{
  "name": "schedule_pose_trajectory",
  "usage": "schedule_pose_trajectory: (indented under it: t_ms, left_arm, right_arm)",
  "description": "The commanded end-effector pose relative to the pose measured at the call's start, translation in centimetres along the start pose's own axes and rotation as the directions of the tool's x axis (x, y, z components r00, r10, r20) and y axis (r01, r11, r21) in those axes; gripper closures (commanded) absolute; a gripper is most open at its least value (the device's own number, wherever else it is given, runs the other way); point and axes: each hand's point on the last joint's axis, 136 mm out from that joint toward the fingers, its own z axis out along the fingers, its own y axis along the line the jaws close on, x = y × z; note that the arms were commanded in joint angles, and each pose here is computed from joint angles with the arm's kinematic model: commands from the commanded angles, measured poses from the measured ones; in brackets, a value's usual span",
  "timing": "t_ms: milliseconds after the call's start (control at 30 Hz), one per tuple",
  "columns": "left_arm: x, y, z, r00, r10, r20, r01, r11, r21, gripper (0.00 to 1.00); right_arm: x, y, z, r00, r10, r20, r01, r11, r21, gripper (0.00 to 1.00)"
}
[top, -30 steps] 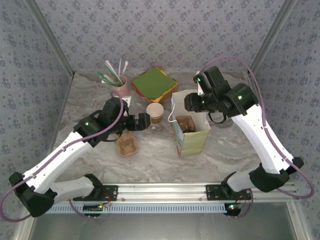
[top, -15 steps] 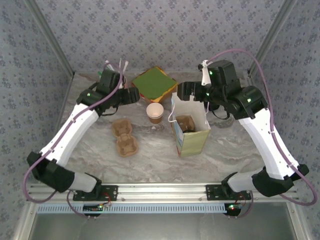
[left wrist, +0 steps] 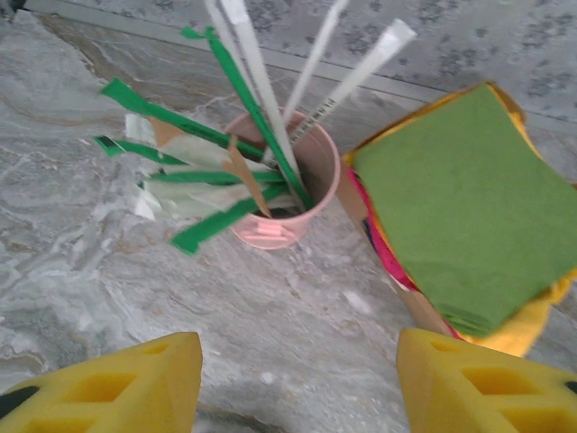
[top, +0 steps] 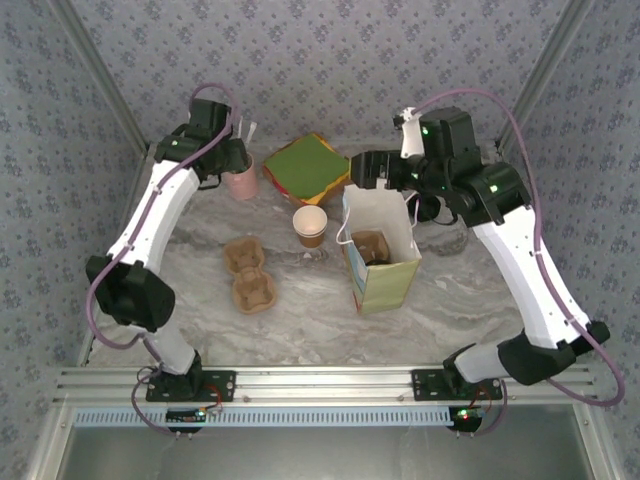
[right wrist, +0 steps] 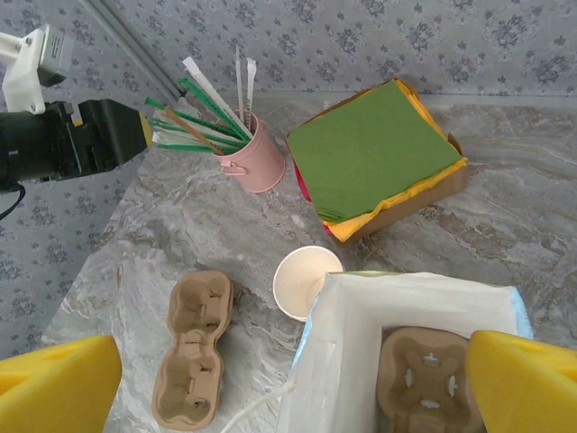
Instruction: Pack the takeout coffee
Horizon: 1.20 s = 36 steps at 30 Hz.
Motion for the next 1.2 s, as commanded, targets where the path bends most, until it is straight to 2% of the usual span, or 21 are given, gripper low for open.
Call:
schedule_pose_trajectory:
  t_ms: [0, 167, 333, 533, 800, 867, 967, 1167]
  left_arm:
    - [-0.8, 0.4, 1.3, 1.000, 0.026, -0.011, -0.026, 0.999, -0.019, 0.43]
    - [-0.7, 1.0, 4.3, 0.998, 0.023, -0.053, -0.024, 0.999, -0.034, 0.45]
    - [-1.2, 0.7, 5.7, 0.998, 0.012, -0.064, -0.013, 1.000, -0.013, 0.47]
    - [-1.3, 0.8, 7.3, 0.997, 0.022, -0.074, -0.023, 1.000, -0.019, 0.48]
    - [-1.9, 1.4, 9.1, 0.997, 0.021, -0.069, -0.024, 0.999, -0.037, 0.53]
    - [-1.7, 1.5, 9.6, 0.997, 0.019, -0.079, -0.022, 0.999, -0.036, 0.62]
    - [-1.7, 1.3, 10.1, 0.996, 0.020, -0.082, -0.023, 0.999, -0.034, 0.59]
    - [-2.1, 1.3, 10.5, 0.997, 0.028, -0.070, -0.031, 0.999, -0.043, 0.63]
  right_arm:
    - [-1.1, 0.6, 0.1, 1.000, -0.011, 0.022, 0.012, 1.000, -0.022, 0.00]
    - [-1.4, 0.2, 0.9, 1.000, -0.011, 0.015, 0.011, 1.000, -0.002, 0.00]
    - [-1.4, 0.0, 1.7, 1.000, -0.008, -0.001, 0.008, 1.000, 0.010, 0.00]
    - [-1.5, -0.1, 2.1, 1.000, -0.004, -0.004, 0.004, 1.000, 0.013, 0.00]
    - [-1.3, -0.1, 2.5, 1.000, 0.005, -0.019, -0.005, 1.000, 0.010, 0.00]
    - [-1.2, -0.1, 2.6, 1.000, 0.005, -0.023, -0.005, 1.000, 0.010, 0.00]
    - [-1.2, -0.2, 2.7, 1.000, 0.006, -0.023, -0.005, 1.000, 0.013, 0.00]
    - [-1.0, -0.3, 2.8, 0.999, 0.008, -0.031, -0.008, 1.000, 0.016, 0.00]
